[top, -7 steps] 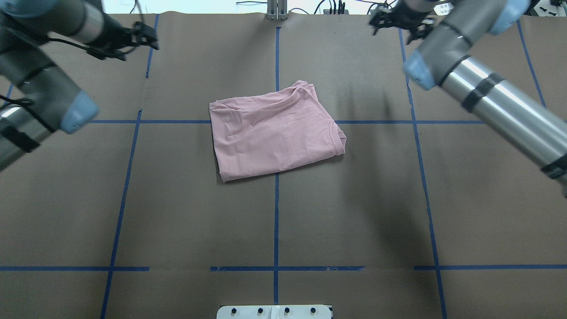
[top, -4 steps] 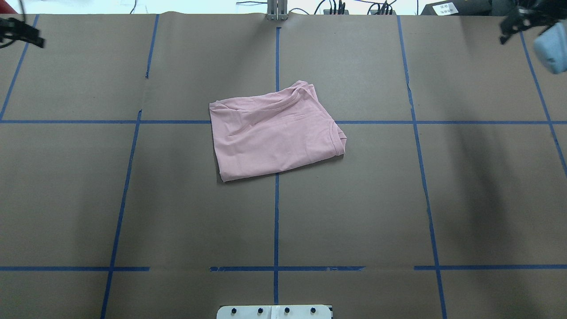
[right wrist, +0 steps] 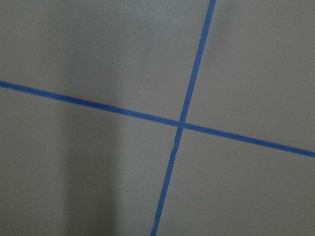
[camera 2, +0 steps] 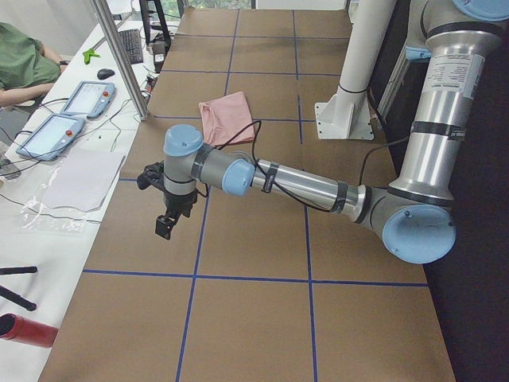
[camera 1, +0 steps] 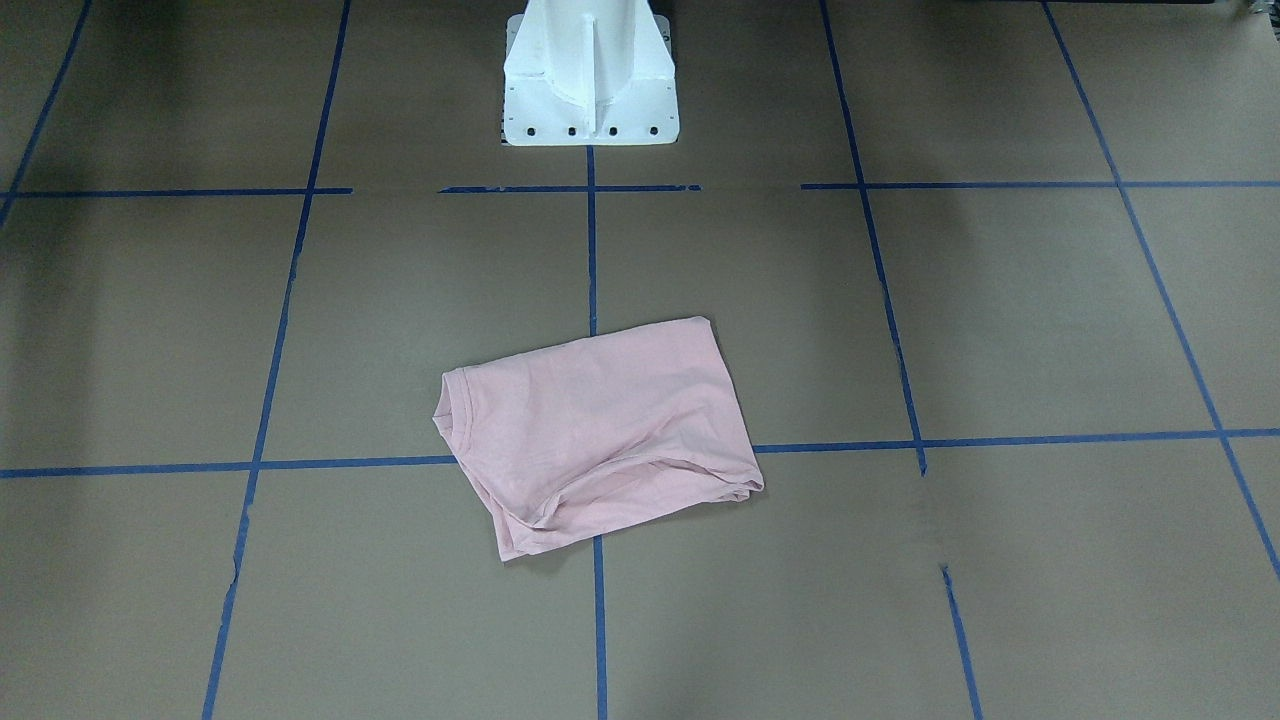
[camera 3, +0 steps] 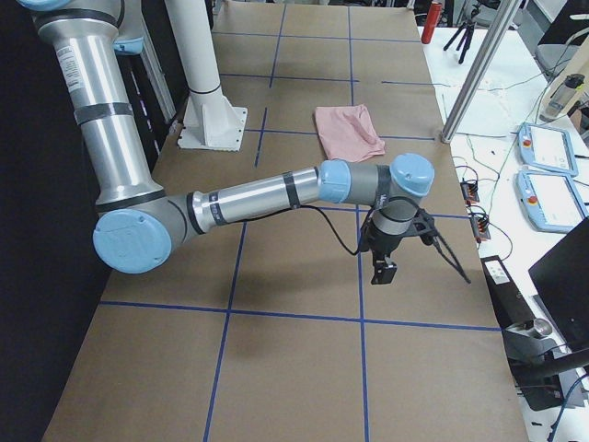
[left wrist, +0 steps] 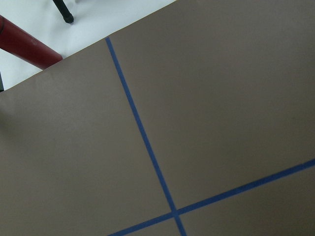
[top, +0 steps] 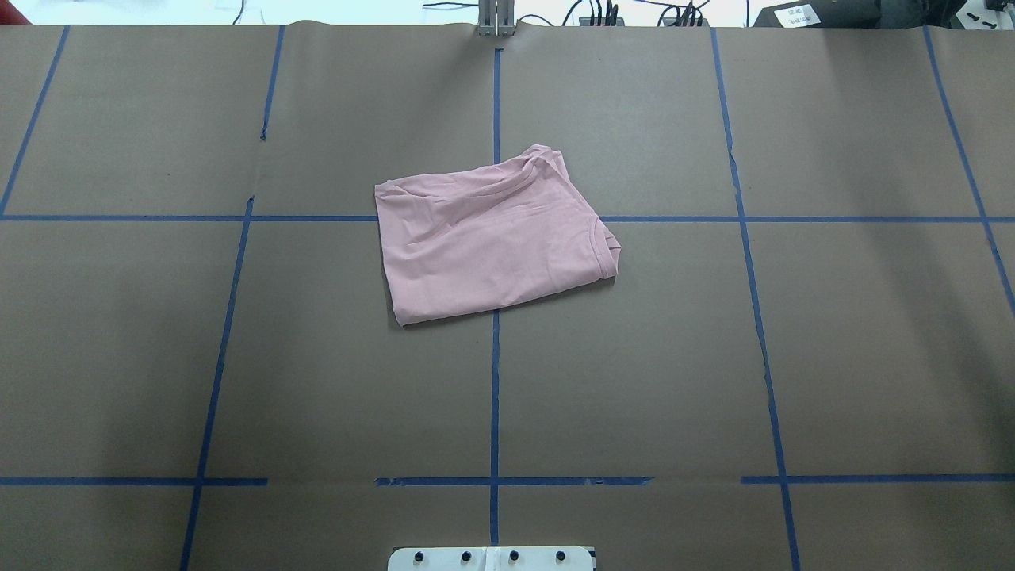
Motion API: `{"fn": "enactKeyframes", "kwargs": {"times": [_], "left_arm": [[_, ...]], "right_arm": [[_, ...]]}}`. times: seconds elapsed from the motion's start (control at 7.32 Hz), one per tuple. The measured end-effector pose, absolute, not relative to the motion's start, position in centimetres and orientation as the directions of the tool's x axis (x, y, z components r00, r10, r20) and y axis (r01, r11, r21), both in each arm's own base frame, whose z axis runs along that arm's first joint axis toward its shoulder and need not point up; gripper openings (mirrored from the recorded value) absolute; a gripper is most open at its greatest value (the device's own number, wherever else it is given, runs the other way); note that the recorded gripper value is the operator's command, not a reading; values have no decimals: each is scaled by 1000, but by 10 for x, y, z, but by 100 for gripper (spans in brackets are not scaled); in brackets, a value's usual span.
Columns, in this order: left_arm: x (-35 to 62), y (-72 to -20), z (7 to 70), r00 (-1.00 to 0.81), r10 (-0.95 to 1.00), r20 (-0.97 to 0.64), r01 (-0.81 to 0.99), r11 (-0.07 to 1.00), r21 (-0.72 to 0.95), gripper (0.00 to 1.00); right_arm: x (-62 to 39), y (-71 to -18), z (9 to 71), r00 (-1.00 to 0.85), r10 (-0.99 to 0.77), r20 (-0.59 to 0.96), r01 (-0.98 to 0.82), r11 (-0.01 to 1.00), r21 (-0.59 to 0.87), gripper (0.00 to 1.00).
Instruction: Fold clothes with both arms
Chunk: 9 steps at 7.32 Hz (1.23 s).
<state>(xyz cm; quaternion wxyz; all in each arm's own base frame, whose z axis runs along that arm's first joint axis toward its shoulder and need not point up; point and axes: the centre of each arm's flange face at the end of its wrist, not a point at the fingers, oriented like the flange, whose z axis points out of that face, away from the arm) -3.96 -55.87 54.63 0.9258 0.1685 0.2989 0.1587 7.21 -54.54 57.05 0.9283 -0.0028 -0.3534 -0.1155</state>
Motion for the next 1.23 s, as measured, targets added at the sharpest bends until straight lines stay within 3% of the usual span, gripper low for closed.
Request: {"fn": "enactKeyframes", "kwargs": {"times": [0.68, 1.23], "left_arm": [[-41, -510, 662, 734, 353, -580, -192, 928, 320, 100], [-41, -501, 668, 732, 289, -617, -193, 956, 219, 100]], "right_arm": [[79, -510, 635, 699, -125, 704, 142, 989, 34, 100], [48, -523, 629, 714, -4, 701, -18, 1000, 25, 100]]}}
